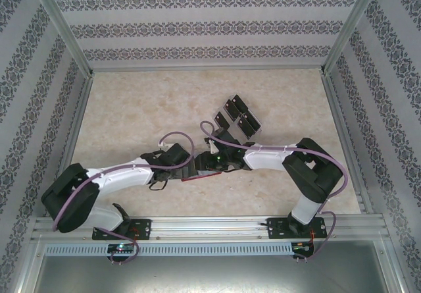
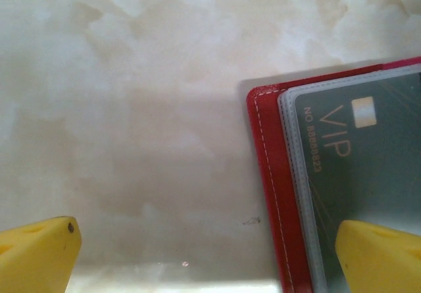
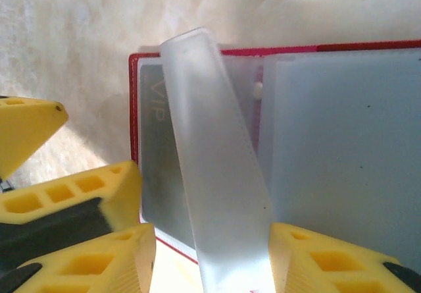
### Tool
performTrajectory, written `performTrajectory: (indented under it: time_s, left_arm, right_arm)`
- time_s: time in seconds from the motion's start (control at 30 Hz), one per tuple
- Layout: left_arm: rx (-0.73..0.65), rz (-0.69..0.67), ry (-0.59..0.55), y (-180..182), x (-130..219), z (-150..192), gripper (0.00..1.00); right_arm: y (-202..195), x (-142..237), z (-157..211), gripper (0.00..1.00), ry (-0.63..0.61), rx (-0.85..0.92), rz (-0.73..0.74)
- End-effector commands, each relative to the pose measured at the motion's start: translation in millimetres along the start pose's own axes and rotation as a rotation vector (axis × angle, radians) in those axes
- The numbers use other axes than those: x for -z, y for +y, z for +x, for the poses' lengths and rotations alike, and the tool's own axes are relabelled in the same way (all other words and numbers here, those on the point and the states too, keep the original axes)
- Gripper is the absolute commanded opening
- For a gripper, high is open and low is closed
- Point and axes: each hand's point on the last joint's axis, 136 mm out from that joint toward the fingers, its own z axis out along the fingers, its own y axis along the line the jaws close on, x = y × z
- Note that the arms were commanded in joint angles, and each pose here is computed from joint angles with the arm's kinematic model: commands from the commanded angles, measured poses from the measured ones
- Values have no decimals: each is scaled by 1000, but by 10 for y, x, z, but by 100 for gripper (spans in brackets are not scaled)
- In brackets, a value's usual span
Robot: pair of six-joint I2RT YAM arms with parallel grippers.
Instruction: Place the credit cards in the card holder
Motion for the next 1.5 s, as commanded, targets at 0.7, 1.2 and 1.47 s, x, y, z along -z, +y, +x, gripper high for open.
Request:
performTrajectory:
  time_s: [0.7, 1.2, 1.47]
  left_arm:
    - [155, -36, -159, 339, 402, -279, 100]
    - [241, -17, -261, 538, 717, -402, 100]
    - [267, -15, -280, 626, 825, -391, 100]
  right_arm:
    - [427, -229, -7, 48, 42, 50, -47]
    - [722, -494, -45, 48, 85, 77, -75]
    - [1090, -684, -177, 49, 105, 117, -152]
